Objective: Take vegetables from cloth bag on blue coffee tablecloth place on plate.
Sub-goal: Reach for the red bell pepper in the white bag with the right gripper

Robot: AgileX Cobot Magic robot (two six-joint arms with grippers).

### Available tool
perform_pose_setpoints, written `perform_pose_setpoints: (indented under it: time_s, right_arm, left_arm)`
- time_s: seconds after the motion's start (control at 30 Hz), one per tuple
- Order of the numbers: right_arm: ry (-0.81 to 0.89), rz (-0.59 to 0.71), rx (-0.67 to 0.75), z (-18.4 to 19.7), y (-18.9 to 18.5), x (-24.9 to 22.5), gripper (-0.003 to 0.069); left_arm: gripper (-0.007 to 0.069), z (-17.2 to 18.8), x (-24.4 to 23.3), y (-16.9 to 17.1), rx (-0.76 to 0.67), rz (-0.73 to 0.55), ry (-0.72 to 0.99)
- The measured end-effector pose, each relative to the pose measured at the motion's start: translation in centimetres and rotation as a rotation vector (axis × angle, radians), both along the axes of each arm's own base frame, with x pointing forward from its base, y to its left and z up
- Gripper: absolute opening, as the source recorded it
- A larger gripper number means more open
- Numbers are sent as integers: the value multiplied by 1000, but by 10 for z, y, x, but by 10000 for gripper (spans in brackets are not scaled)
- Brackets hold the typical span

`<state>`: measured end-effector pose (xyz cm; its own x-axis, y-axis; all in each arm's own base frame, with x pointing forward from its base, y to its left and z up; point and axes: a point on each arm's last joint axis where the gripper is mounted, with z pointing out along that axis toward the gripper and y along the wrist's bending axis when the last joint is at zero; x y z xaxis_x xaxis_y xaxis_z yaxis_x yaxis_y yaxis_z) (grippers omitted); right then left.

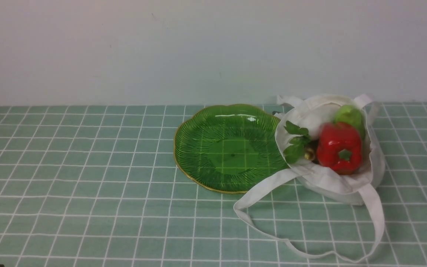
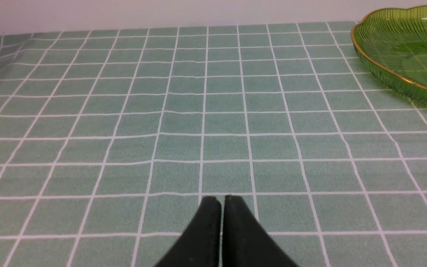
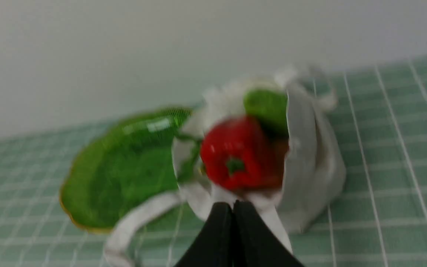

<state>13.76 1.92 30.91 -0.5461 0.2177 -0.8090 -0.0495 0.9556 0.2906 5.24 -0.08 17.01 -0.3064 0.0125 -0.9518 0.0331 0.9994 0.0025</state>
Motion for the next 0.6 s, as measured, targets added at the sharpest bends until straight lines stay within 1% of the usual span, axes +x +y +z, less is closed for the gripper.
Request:
perform_pose_setpoints:
  time_s: [0.03, 0.07, 0.1, 0.13, 0.17, 0.27, 0.3, 0.47, 0.57, 0.6]
  right_arm:
    - [63, 12, -6, -4, 1, 13, 5]
    - [85, 18, -10, -6, 1, 18, 10]
    - [149, 38, -23, -11, 2, 35, 31]
    - [188, 56, -30, -15, 4, 51, 57]
    - [210, 67, -33, -18, 4, 58, 79]
    - [255, 99, -37, -22, 6, 86, 175]
    - [262, 109, -40, -22, 7, 95, 242]
    - [259, 187, -76, -20, 18, 132, 500]
    - [257, 251, -102, -20, 34, 148, 625]
    - [258, 270, -111, -21, 40, 154, 652]
  left_arm:
    - [-8, 0, 0, 0, 0, 0, 0]
    - [-8, 0, 0, 0, 0, 0, 0]
    - [-8, 0, 0, 0, 0, 0, 0]
    - [-8, 0, 0, 0, 0, 0, 0]
    - [-8, 0, 0, 0, 1, 0, 0]
    - [-8, 0, 0, 0, 1, 0, 0]
    - [-8, 0, 0, 0, 1, 0, 0]
    - [-8, 0, 0, 0, 1, 0, 0]
    - [-8, 0, 0, 0, 1, 0, 0]
    - [-8, 0, 0, 0, 1, 0, 0]
